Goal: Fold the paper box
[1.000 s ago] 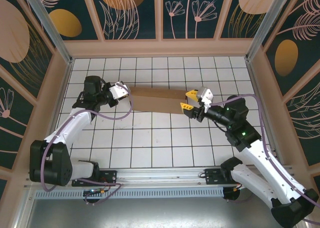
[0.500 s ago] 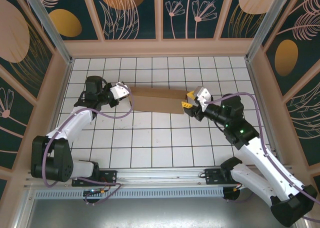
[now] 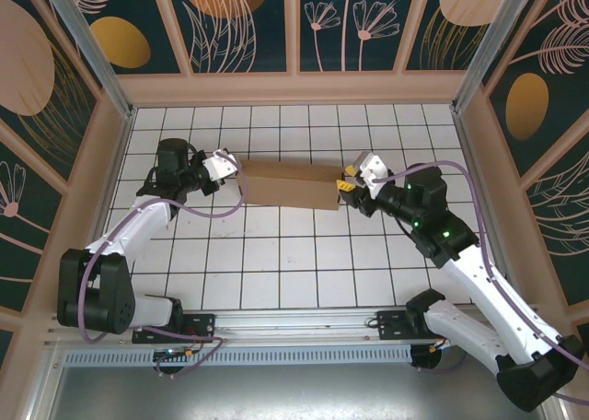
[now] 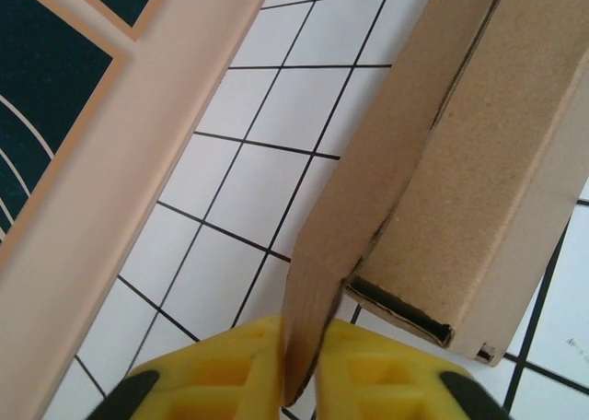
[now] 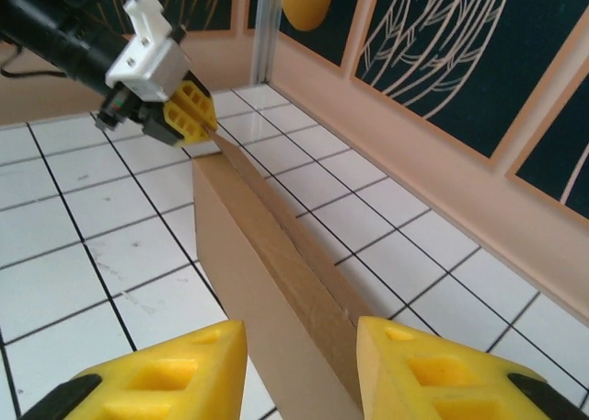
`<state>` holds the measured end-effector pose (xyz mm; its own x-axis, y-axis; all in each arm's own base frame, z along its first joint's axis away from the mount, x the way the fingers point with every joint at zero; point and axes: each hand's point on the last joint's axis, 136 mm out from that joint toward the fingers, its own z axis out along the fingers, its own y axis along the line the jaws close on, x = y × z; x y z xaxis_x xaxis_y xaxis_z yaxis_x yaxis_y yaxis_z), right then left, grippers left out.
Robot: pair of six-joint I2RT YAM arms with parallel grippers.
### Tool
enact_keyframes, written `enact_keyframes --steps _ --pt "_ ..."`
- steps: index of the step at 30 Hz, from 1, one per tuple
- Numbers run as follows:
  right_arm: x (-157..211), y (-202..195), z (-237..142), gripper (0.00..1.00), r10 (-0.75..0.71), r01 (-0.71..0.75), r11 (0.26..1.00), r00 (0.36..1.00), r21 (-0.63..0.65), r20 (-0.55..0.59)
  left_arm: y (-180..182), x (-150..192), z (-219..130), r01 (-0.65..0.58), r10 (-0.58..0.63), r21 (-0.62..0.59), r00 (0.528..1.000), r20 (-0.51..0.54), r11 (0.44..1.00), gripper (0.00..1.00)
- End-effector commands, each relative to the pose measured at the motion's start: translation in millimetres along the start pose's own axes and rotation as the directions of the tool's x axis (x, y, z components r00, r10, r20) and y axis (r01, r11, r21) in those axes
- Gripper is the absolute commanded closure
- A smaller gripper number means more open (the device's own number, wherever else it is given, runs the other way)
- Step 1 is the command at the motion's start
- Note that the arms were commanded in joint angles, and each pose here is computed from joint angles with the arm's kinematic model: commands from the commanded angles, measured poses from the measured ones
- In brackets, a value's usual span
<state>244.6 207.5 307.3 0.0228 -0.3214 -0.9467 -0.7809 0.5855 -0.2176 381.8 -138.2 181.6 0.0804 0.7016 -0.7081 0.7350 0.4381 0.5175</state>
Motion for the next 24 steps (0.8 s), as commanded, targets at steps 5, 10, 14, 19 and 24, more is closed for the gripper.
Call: enact_keyframes --steps 5,10,14,19,24 --pt "14 -34 -1 0.65 -0.14 0.156 0.972 0.985 0.177 -0.098 10 -15 -1 -0.018 0.018 -0.003 0.998 0.061 1.0 1.0" --pt "14 -45 4 0.61 -0.327 0.333 0.939 0.942 0.084 -0.073 5 -11 0 -0.016 0.015 0.009 0.998 0.053 1.0 1.0" --pt "39 -39 22 0.61 -0.361 0.351 0.926 0.931 -0.14 -0.056 6 -9 3 0.015 -0.015 0.002 0.998 0.057 1.0 1.0" --pt "67 -49 24 0.56 -0.441 0.426 0.893 0.893 -0.147 -0.091 2 -6 6 0.041 -0.041 0.001 0.997 0.061 0.999 1.0" --pt "79 -70 29 0.55 -0.419 0.403 0.907 0.894 -0.12 -0.158 2 -11 5 0.039 -0.039 0.002 0.996 0.081 0.999 1.0"
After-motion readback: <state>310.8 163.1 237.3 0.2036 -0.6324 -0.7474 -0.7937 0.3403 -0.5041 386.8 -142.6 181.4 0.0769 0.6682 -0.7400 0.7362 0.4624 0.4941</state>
